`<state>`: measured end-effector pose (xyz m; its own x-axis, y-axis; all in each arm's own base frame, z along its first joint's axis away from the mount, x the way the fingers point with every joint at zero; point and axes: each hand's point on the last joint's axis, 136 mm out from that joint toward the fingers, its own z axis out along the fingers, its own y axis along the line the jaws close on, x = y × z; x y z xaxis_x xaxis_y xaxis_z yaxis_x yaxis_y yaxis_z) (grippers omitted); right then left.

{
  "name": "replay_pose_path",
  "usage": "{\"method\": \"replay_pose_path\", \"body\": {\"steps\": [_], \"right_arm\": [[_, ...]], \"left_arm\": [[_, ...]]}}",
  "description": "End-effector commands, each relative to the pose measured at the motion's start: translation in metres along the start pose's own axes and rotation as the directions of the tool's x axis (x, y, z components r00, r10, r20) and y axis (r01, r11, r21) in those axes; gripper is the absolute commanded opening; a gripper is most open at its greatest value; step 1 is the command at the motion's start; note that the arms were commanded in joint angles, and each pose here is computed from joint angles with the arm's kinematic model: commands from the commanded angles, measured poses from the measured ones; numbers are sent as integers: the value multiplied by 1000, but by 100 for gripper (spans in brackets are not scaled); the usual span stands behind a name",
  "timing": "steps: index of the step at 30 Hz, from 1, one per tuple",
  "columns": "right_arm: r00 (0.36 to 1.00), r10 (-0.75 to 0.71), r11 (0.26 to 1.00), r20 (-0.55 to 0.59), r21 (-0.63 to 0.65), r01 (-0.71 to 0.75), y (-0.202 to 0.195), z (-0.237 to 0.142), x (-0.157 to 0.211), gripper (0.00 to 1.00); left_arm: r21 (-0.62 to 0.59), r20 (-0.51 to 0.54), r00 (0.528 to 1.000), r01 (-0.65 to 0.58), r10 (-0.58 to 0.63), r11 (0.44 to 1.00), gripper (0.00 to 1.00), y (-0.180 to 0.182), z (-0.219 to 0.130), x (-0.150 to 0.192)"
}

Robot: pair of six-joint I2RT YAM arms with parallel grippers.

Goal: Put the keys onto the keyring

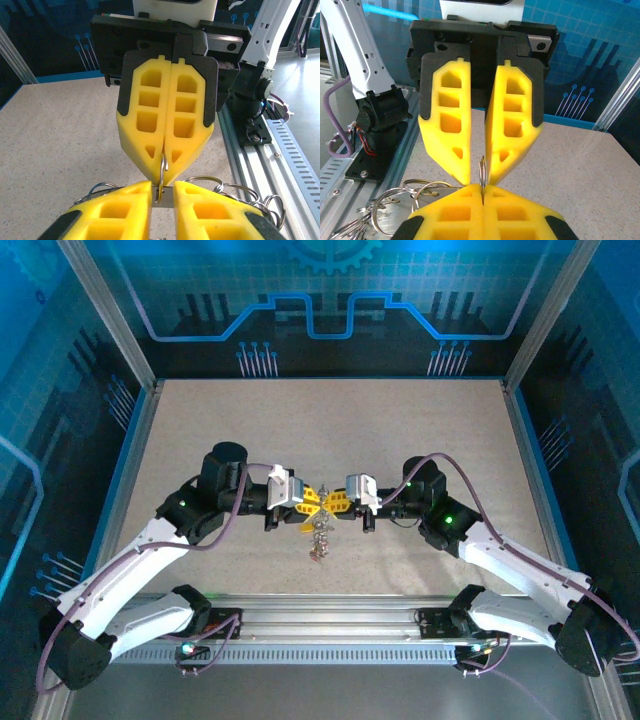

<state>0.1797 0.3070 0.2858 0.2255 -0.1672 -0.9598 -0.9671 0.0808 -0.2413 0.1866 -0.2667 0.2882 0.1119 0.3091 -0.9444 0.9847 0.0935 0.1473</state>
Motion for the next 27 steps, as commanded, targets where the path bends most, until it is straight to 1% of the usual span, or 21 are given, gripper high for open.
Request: {"method": "replay_pose_path", "body": {"steps": [1, 6, 9, 11, 14, 17, 22, 23, 27], "right_arm": [[996, -63, 998, 59, 8, 62, -2, -3, -27, 0], [996, -65, 998, 61, 7, 65, -1, -3, -28, 0], [996, -62, 998, 57, 7, 62, -1, -3, -26, 0], [997, -61, 998, 55, 13, 60, -2, -4, -26, 0], [997, -60, 998, 48, 25, 59, -3, -4, -24, 0], [997, -62, 997, 36, 51, 61, -7, -4, -21, 21], [998, -64, 995, 14, 73, 63, -8, -6, -15, 39], [998, -65, 995, 10, 74, 64, -8, -7, -14, 41], [998, -66, 996, -4, 65, 66, -6, -6, -10, 41]], "left_arm": [[36, 30, 999, -23, 22, 999, 16, -7, 0, -8], [48, 25, 1000, -12, 11, 999, 9, -8, 1, -6], [48, 34, 999, -10, 8, 999, 7, -7, 1, -9], [52, 40, 999, -9, 7, 999, 0, -8, 1, -11], [45, 38, 999, -5, 3, 999, 0, -6, 1, -13], [-6, 14, 1000, -14, 15, 1000, 0, 1, 0, -9], [-66, -31, 999, -38, 36, 997, 0, 8, -4, -1], [-74, -35, 999, -40, 38, 996, 0, 9, -5, -1], [-97, -41, 998, -55, 51, 994, 0, 11, -7, 1]]}}
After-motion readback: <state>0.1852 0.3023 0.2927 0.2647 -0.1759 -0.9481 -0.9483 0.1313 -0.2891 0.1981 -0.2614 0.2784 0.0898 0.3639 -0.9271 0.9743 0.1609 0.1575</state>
